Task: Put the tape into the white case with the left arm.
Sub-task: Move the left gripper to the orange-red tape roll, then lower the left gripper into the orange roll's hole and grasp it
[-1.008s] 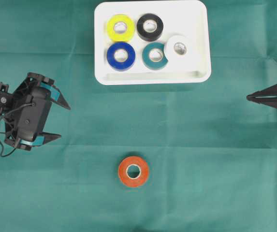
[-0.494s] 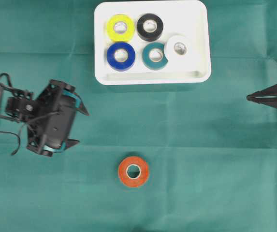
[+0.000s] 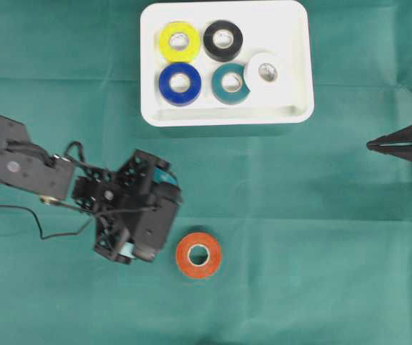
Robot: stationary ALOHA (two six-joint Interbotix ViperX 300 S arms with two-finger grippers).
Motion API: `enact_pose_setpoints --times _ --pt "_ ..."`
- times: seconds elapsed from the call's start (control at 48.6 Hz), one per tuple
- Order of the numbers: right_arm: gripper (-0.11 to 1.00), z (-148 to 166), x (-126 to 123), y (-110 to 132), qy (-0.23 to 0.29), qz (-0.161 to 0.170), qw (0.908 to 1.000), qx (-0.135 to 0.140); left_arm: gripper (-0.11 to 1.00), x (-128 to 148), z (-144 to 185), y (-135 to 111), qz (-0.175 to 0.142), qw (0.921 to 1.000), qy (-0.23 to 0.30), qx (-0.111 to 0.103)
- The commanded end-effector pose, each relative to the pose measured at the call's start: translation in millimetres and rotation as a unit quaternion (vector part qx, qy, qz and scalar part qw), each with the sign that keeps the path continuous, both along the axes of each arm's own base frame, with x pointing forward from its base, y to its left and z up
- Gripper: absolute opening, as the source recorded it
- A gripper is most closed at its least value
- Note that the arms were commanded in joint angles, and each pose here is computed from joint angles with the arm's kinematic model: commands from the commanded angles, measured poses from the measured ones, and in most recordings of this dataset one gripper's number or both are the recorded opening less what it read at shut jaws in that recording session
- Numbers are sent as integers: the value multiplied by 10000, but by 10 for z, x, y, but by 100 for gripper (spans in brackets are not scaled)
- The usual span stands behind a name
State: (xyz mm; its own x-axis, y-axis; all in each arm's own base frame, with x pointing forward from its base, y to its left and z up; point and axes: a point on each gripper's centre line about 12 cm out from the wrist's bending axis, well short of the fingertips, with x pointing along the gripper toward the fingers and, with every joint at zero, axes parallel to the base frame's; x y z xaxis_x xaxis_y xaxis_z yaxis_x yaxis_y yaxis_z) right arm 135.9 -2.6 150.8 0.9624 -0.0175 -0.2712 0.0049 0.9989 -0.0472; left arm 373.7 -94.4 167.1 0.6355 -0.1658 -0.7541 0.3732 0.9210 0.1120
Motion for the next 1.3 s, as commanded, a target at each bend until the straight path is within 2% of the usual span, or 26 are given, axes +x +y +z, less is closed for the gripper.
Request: enact_pose_setpoints --times 0.0,0.308,0.535,0.864,1.028,1.275 --pt "-9 52 22 -2 -84 -3 10000 -8 99 162 143 -92 -51 9997 -242 -74" --pt "-9 54 23 -2 -92 1 10000 -15 99 483 62 -247 -130 9997 -204 -67" --pt "-9 54 23 -2 -92 1 10000 -15 99 674 -53 -302 -141 9999 10 -9" --pt "-9 52 22 -2 -84 0 10000 -15 99 735 -227 -297 -136 9994 295 82" --pt "-9 52 22 -2 -84 0 10000 -15 99 741 -389 -224 -65 9988 473 129" --pt "-9 50 21 1 -92 9 10000 -15 98 755 -450 -154 2 9985 531 151"
